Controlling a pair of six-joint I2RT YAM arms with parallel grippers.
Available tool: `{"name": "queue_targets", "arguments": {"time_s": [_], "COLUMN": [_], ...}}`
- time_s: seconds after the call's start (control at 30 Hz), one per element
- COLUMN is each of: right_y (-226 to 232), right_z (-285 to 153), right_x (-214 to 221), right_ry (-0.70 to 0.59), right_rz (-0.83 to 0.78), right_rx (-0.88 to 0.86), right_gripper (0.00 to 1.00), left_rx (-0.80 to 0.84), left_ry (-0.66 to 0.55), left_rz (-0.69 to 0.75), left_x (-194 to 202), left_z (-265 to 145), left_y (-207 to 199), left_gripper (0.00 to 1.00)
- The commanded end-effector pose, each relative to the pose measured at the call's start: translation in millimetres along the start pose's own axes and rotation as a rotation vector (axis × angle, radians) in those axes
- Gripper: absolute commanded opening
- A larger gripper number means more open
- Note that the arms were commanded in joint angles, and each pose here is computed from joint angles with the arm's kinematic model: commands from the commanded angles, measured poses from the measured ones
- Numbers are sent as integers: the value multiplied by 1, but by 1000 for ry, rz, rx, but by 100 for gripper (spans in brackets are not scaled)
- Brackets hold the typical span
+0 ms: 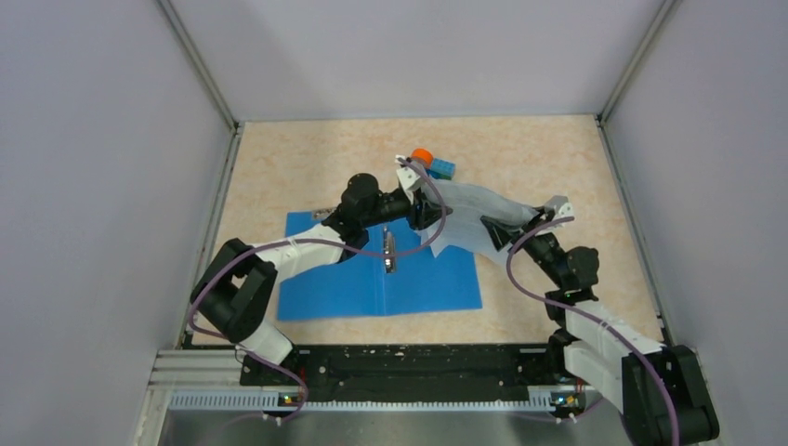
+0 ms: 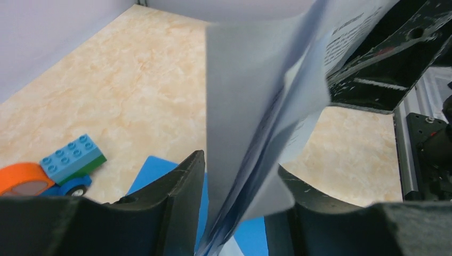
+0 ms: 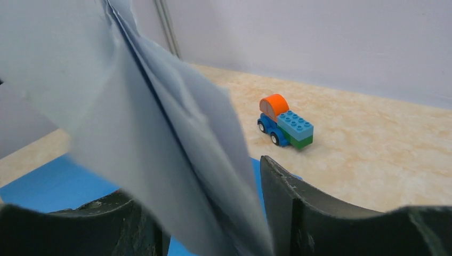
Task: Put the files into the folder
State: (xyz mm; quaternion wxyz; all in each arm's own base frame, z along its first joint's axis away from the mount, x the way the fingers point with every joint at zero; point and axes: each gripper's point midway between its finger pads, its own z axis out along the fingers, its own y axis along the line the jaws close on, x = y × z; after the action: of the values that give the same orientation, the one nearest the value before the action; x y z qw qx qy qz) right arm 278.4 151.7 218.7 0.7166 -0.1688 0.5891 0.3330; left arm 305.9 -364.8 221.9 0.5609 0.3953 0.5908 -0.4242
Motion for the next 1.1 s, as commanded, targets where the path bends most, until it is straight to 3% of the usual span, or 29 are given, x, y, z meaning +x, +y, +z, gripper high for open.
{"name": "queue_targets", "arguments": {"time_s": [0.0, 0.33, 0.67, 1.07], "right_y": [-10, -36, -14, -8], "right_z": [5, -5, 3, 15], "right_x": [-16, -23, -28, -24], "right_ry": [-64, -109, -154, -162], "right_rz": [-41, 2, 94, 122], "right_rx": [51, 124, -32, -68], "right_gripper": [57, 62, 62, 62], "left_rx": [79, 156, 200, 202], "left_ry": [-35, 12, 19, 14], "left_rz": [36, 9, -32, -51], "left_x": [-32, -31, -30, -28], "left_z": [16, 15, 18, 13], "left_y": [-5, -8, -14, -18], "left_gripper": [48, 51, 53, 53]}}
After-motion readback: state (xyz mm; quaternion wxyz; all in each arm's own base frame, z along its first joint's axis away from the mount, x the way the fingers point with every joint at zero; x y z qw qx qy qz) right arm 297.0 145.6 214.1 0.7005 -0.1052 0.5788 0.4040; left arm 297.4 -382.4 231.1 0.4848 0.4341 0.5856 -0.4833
